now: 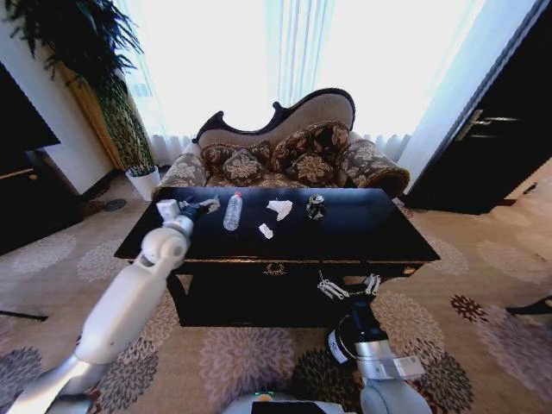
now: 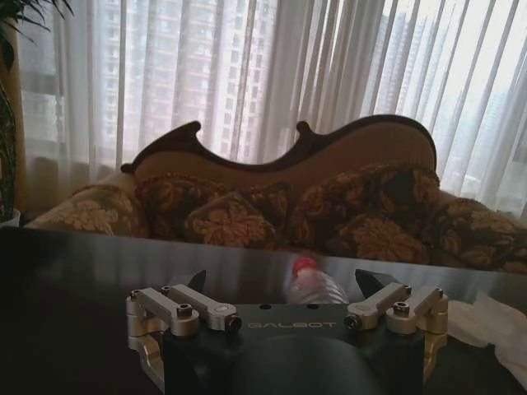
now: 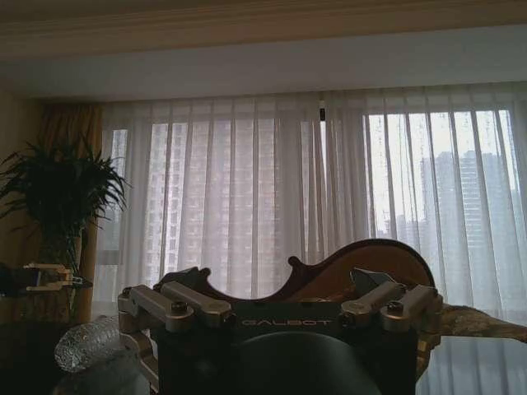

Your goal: Move to the front of the table and place the trash on the table into the trash bin.

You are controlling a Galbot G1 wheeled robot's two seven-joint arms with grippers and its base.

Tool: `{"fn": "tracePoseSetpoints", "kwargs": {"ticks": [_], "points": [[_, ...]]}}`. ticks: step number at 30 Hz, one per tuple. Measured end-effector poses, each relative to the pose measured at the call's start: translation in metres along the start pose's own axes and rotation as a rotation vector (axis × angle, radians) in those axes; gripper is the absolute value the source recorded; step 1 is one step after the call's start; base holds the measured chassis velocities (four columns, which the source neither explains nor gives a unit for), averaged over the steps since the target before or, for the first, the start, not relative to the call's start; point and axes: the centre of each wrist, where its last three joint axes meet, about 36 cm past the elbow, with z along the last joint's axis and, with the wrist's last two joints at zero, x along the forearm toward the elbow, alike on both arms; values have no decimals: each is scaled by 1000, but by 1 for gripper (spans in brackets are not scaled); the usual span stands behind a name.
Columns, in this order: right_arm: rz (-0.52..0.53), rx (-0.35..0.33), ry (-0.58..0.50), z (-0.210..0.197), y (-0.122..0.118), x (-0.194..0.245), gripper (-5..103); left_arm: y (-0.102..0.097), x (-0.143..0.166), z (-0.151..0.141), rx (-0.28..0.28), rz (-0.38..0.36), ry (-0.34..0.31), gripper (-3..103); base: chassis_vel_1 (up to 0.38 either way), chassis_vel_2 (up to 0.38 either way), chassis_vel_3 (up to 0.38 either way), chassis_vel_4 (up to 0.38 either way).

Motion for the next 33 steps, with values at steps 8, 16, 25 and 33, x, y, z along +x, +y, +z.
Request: {"fn": "tracePoseSetpoints", "kwargs": {"ticks": [8,16,25,33], "points": [[-8,2,5,2,0,1,100,-11,3,15,-28,-25,49,100,0,0,0,0],[-10,3,5,4,-1,1,100,-15,4,26,-40,-22,77,100,0,0,0,0],[-15,2,5,10,-1,3,100,-18,-10,51,-59,-28,97,100,0,0,0,0],[-16,2,4,10,0,3,100,-21,-13,54,-50,-13,79,91,0,0,0,0]]}}
